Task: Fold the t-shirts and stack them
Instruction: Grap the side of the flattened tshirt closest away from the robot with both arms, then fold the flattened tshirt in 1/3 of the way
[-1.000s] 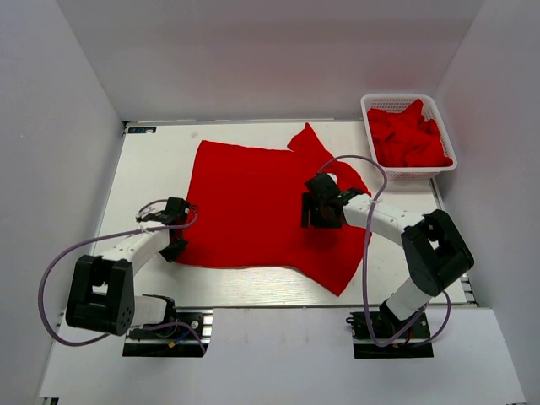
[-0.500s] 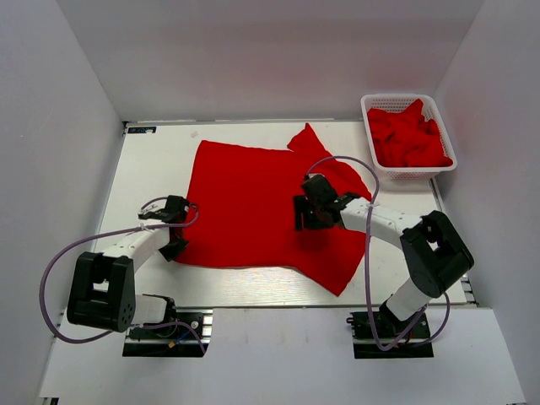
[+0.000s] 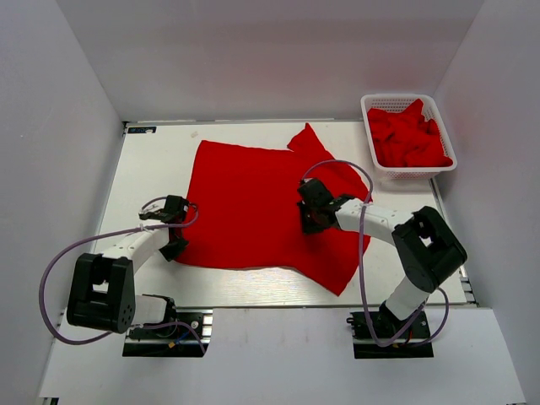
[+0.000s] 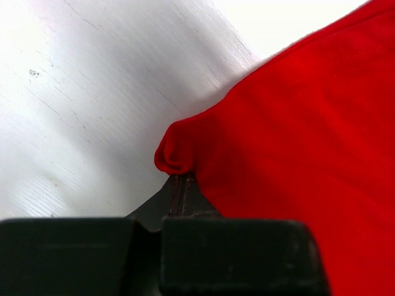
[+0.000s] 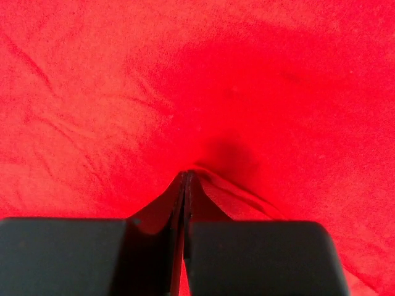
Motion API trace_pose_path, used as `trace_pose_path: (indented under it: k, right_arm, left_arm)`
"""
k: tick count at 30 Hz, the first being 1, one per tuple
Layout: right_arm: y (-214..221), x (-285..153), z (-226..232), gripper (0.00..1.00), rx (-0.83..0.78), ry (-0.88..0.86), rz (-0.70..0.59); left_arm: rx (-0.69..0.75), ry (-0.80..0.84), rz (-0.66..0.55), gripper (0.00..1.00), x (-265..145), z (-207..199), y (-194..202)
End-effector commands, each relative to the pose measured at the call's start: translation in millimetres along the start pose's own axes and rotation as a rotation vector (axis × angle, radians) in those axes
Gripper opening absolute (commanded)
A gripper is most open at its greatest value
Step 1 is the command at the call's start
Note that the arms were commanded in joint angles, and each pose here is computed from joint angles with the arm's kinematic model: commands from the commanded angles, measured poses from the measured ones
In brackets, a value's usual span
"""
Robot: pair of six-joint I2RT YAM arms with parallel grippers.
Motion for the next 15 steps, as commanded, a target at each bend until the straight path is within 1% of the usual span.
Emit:
trace_pose_path:
  k: [1, 5, 12, 15]
  right_arm:
    - [-4.5, -9.9, 3.6, 0.0, -0.011, -0.005, -0.072]
    - [-10.5, -27.1, 2.6, 0.0, -0.016, 0.025, -0.143]
    - [-21.2, -71.3, -9.3, 0.0, 0.031, 0.091, -0.364]
    - [-25.2, -77.3, -11.2, 0.0, 0.0, 0.111, -0.394]
  left_arm:
    - [-0.008, 0.044, 0.006, 0.0, -4.7, -0.4, -0.1]
    - [-0.01, 0.064, -0.011, 0.0, -10.6, -0.6, -3.8]
    - [-0.04, 0.176, -0.081, 0.0, -36.5, -12.7, -26.4]
    - [-0.034, 0.217, -0.107, 0.0, -44.4, -22.1, -38.5]
Point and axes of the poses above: each gripper's point midway between its finger pads, its own x axis out along the fingers, its own z axis along the line the jaws close on, y = z × x, the point moved 10 cm from there along -x, back along the fingers, and after that the axes turned 1 degree about -x, right-handed, at the moved point
